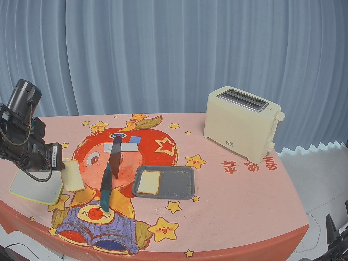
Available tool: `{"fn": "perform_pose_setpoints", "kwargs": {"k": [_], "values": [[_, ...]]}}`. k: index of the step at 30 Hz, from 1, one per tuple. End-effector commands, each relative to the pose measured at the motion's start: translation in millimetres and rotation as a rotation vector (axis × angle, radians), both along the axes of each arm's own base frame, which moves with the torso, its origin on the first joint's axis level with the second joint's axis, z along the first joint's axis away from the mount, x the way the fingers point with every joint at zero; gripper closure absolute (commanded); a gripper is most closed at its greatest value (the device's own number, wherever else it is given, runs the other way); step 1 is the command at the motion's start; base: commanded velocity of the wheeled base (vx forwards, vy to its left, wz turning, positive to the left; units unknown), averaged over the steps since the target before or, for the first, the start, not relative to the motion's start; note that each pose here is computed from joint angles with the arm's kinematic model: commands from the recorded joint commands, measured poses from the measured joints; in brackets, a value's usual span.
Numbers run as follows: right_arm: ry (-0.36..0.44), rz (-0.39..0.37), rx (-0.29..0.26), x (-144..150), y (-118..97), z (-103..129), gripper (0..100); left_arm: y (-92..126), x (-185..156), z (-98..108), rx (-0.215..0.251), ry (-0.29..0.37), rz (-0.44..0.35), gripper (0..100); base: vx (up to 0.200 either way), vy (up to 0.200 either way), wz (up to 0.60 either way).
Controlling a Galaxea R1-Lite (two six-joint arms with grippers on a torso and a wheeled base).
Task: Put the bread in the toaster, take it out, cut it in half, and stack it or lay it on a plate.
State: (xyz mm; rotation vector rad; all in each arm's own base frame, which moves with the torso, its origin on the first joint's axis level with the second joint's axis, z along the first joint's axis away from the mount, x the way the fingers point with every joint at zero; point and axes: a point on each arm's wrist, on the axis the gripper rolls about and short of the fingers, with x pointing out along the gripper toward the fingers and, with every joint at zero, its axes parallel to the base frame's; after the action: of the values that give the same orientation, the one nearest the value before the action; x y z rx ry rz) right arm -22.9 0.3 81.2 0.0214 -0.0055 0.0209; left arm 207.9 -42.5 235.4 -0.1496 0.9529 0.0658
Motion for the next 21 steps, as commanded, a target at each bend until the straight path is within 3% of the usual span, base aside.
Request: {"fn": "perform_pose_setpoints", "kwargs": {"k": [1, 21], "values": [[0.001, 0.001, 0.000, 0.1, 0.0, -5.2, 0, -6.9, -1.2, -2.2, 0.003, 0.009, -0.032, 100, 0.000, 0.000, 0.00], [0.001, 0.001, 0.000, 0.1, 0.0, -5.2, 0, -34.0, -12.5, -8.7, 0.005, 0.035, -0.165, 100, 0.000, 0.000, 0.00]]}}
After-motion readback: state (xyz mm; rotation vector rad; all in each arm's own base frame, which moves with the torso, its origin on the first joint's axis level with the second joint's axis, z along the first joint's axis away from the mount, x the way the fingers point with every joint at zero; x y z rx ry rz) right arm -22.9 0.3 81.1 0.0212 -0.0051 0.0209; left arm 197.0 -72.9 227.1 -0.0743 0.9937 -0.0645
